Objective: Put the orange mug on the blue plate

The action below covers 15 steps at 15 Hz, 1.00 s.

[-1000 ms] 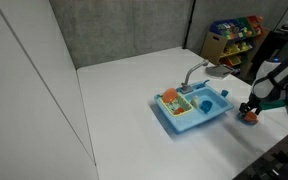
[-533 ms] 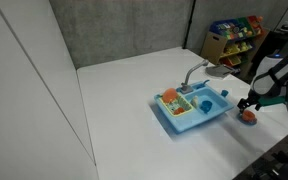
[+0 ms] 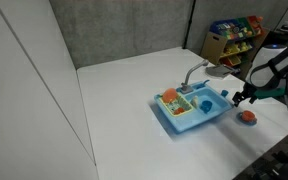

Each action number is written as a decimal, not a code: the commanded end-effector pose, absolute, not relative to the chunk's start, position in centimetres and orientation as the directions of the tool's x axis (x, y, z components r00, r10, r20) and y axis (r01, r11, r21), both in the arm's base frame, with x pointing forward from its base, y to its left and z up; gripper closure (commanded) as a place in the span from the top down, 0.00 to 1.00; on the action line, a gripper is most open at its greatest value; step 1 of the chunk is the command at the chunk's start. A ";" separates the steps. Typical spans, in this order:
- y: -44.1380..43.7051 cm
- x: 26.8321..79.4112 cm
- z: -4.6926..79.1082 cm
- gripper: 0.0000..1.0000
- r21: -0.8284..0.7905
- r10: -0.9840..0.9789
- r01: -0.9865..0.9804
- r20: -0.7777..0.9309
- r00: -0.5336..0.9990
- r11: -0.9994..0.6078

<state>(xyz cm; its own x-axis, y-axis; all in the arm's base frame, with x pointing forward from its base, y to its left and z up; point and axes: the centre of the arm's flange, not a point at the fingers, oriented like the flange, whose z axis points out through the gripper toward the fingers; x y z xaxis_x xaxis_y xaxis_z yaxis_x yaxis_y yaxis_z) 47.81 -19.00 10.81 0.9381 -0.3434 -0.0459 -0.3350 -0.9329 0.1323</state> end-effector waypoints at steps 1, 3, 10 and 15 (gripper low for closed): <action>-16.9 48.0 13.8 1.00 0.111 -0.321 -0.316 -0.037 0.946 -0.942; -15.8 48.3 14.9 1.00 0.106 -0.303 -0.299 -0.027 0.953 -0.948; -11.5 49.0 19.1 1.00 0.072 -0.243 -0.239 -0.044 0.969 -0.968; -8.6 50.0 23.0 1.00 0.068 -0.222 -0.216 -0.104 0.970 -0.974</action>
